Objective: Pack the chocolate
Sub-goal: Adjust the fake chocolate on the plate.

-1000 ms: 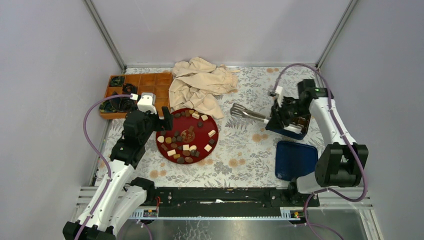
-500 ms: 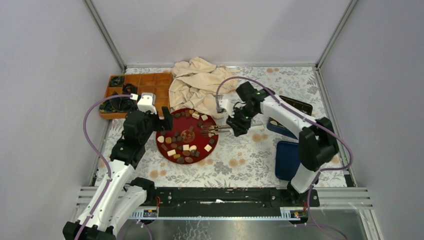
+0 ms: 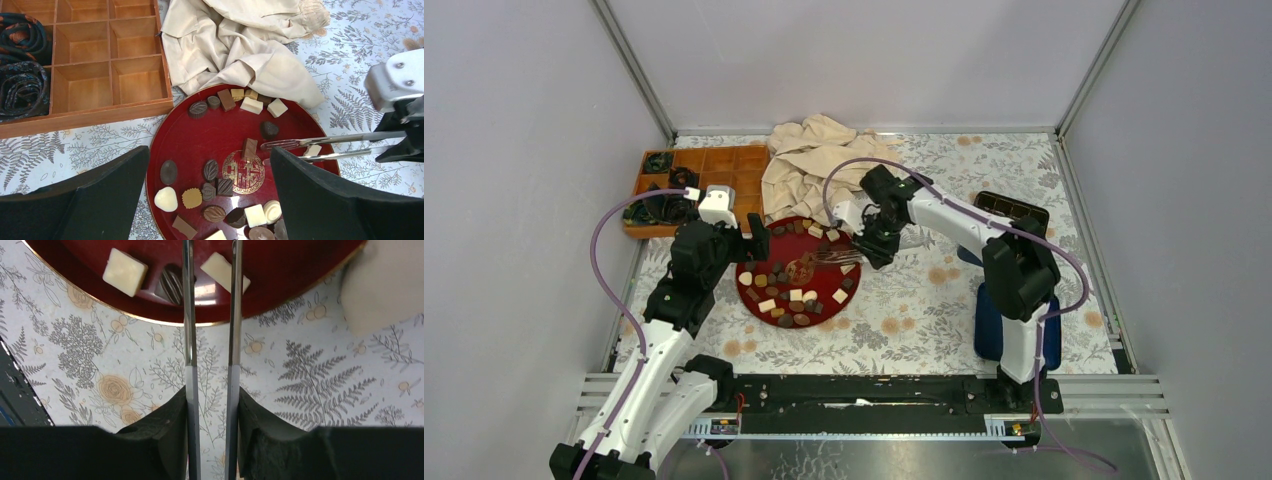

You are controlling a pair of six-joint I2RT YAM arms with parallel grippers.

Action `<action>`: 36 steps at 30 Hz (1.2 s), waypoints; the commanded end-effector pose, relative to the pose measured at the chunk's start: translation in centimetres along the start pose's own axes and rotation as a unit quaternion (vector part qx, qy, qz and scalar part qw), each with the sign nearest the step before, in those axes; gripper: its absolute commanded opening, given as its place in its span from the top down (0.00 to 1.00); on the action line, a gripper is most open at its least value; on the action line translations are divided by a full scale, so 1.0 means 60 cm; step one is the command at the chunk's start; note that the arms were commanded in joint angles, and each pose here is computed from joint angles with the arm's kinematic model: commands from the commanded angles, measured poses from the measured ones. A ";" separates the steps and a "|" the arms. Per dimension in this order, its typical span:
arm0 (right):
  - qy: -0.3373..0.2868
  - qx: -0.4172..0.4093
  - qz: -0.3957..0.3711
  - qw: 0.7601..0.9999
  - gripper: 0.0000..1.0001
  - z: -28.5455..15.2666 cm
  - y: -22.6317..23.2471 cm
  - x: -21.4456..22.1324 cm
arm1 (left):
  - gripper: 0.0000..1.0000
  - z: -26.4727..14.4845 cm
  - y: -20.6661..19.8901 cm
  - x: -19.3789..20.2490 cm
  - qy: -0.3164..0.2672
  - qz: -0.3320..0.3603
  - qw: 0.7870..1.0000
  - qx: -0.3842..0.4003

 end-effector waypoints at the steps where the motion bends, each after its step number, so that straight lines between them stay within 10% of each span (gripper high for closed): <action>1: -0.012 0.015 -0.015 1.000 0.77 0.003 -0.007 -0.047 | 0.02 0.000 0.003 -0.020 -0.029 0.004 1.000 -0.002; 11: -0.034 0.075 0.020 0.996 0.89 0.017 -0.064 -0.124 | 0.02 -0.001 0.004 -0.021 -0.031 0.004 1.000 -0.005; 36: -0.047 0.075 0.033 0.996 0.63 -0.025 -0.049 -0.105 | 0.02 -0.004 0.002 -0.024 -0.034 0.004 0.999 -0.001</action>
Point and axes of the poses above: each gripper's point midway between its finger pads, its own z axis out along the fingers, its own y axis along the line the jaws close on, x = y × z, the point moved 1 cm from there along -z, back along the fingers, and after that the axes turned 8 degrees about -z, right-handed, at the moved point
